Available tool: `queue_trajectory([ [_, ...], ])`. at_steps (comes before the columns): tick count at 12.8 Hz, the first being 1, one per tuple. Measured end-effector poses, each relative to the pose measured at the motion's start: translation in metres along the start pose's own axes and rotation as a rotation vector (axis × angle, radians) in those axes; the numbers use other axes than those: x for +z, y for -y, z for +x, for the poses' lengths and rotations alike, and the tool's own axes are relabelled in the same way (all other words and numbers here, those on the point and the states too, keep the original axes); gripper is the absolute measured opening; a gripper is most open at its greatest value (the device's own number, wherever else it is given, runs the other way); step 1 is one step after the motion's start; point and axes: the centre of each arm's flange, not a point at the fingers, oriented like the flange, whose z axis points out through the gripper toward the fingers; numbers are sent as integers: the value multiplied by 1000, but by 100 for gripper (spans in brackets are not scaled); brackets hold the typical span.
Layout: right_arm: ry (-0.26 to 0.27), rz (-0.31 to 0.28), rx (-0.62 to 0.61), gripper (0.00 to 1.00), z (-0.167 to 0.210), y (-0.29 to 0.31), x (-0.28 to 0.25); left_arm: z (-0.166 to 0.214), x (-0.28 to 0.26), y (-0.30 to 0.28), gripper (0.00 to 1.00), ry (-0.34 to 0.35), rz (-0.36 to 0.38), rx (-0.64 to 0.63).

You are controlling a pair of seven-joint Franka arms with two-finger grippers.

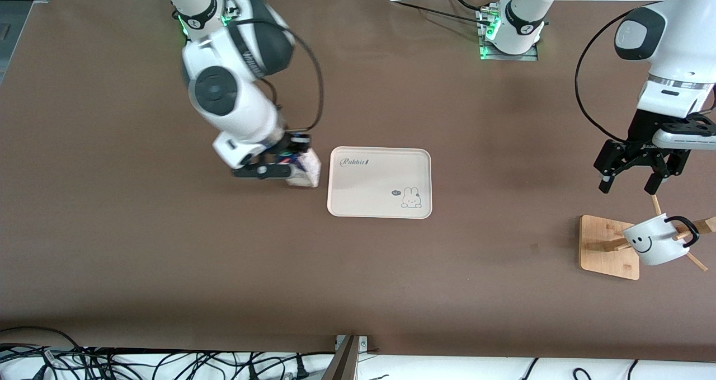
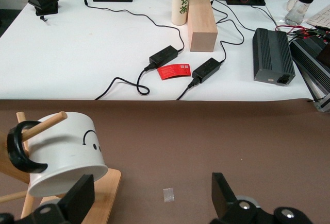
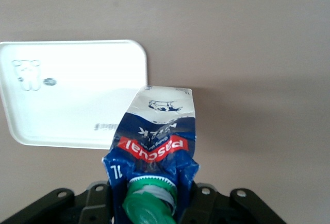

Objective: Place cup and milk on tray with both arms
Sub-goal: 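Set the milk carton on the tray and open the right gripper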

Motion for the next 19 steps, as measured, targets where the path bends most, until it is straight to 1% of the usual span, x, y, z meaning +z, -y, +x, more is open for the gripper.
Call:
queue_trajectory([
  [2, -27, 12, 12, 43, -13, 46, 25, -3, 1, 11, 100, -37, 19, -13],
  [4, -37, -6, 0, 43, -25, 75, 58, -20, 10, 16, 100, -79, 36, -17],
  [5, -43, -24, -5, 43, -28, 82, 71, -32, 17, 16, 100, -90, 42, -15],
  [7, -53, -46, -14, 43, -32, 90, 87, -47, 25, 14, 100, -90, 45, -10],
  [9, -61, -48, -21, 43, -33, 93, 93, -49, 25, 14, 100, -94, 46, -10],
  [10, -66, -50, -24, 44, -33, 94, 94, -51, 24, 14, 100, -110, 48, -10],
  [11, -70, -54, -26, 47, -33, 94, 94, -57, 26, 15, 100, -137, 55, -9],
  [12, -72, -56, -26, 56, -32, 93, 95, -69, 29, 15, 100, -167, 63, -6],
  [13, -73, -57, -25, 67, -31, 93, 95, -81, 35, 16, 100, -180, 71, -3],
  [15, -84, -52, -21, 89, -28, 92, 89, -92, 44, 17, 100, -183, 80, 1],
  [16, -98, -44, -17, 99, -24, 91, 80, -92, 45, 17, 100, -189, 82, 2],
  [17, -113, -37, -10, 100, -21, 88, 65, -94, 46, 18, 100, -198, 85, 3],
  [19, -136, -42, 23, 100, -10, 70, 24, -99, 54, 19, 100, -195, 91, 6],
])
